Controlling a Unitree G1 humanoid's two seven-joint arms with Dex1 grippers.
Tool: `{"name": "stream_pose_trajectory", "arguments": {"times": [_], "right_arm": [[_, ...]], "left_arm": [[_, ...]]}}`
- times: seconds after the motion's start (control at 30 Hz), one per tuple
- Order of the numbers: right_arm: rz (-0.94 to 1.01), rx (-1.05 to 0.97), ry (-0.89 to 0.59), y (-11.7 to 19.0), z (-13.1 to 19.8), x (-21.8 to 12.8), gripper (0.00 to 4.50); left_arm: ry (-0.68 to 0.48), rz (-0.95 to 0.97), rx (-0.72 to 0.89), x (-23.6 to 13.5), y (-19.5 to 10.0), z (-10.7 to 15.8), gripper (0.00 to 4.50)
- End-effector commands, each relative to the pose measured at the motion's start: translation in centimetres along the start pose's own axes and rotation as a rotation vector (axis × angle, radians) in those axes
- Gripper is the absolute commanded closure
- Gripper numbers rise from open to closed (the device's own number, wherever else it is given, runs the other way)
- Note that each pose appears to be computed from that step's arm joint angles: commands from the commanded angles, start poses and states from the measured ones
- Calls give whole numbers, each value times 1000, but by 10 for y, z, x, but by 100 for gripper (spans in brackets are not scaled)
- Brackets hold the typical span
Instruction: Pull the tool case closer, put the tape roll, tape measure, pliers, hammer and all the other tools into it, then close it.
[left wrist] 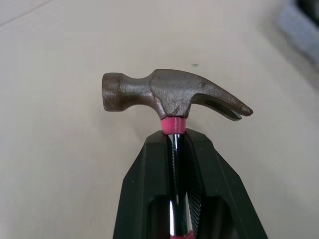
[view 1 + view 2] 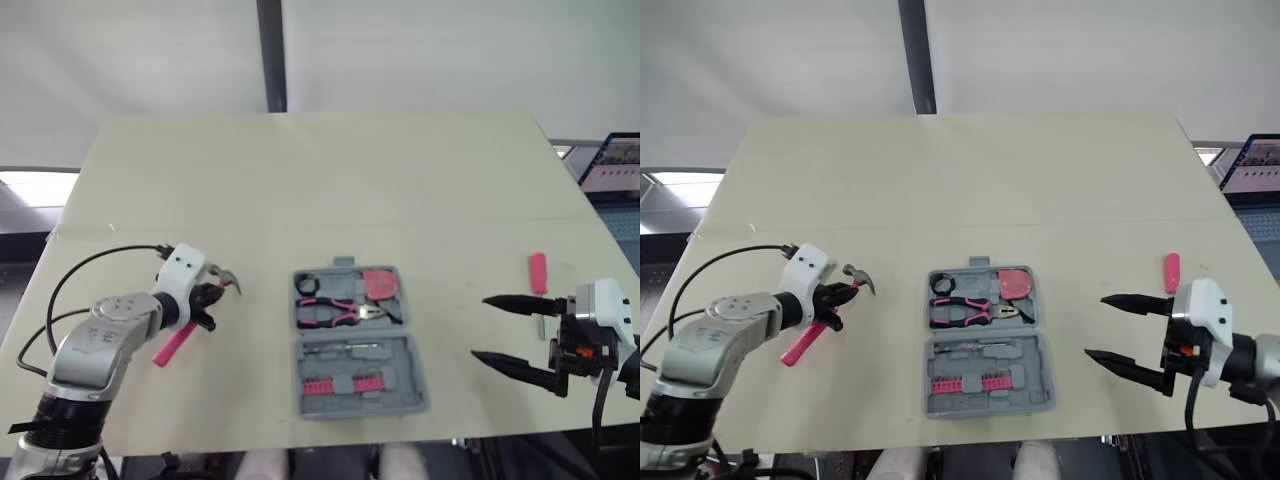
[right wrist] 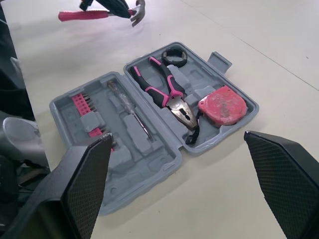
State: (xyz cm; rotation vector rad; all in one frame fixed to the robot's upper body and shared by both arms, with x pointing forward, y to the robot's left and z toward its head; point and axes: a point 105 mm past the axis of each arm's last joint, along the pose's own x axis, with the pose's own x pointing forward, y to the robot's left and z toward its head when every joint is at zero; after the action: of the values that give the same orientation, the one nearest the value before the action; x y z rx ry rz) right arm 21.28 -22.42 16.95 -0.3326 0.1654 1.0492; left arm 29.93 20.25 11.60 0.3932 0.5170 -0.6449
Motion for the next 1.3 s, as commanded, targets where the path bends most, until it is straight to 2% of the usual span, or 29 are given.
{"name": "stream_pose_trajectory", "arguments": {"times": [0.03,0.23,0.43,0.63,0.87,0.93,1.17,1.3], "right_arm": [[9,-17,-23,-1,1,3,0],[13,-19,-29,0,0,5,0],[4,-13,-22,4,-3,-1,0],[-2,-6,-14,6,-6,-4,0],[-2,1,-9,6,-8,-7,0],[-1,3,-7,6,-9,-7,0],[0,4,1,4,-10,-7,0],[0,5,3,3,-11,-7,0]], "left_arm": [[-47,-207,218,-7,-29,27,445],[-25,-392,386,-2,-56,48,445],[-17,-483,512,6,-72,73,445],[9,-577,560,16,-97,83,445],[6,-625,553,33,-137,97,445],[28,-622,595,38,-146,97,445],[48,-541,762,53,-151,99,445],[24,-553,794,58,-163,104,445]]}}
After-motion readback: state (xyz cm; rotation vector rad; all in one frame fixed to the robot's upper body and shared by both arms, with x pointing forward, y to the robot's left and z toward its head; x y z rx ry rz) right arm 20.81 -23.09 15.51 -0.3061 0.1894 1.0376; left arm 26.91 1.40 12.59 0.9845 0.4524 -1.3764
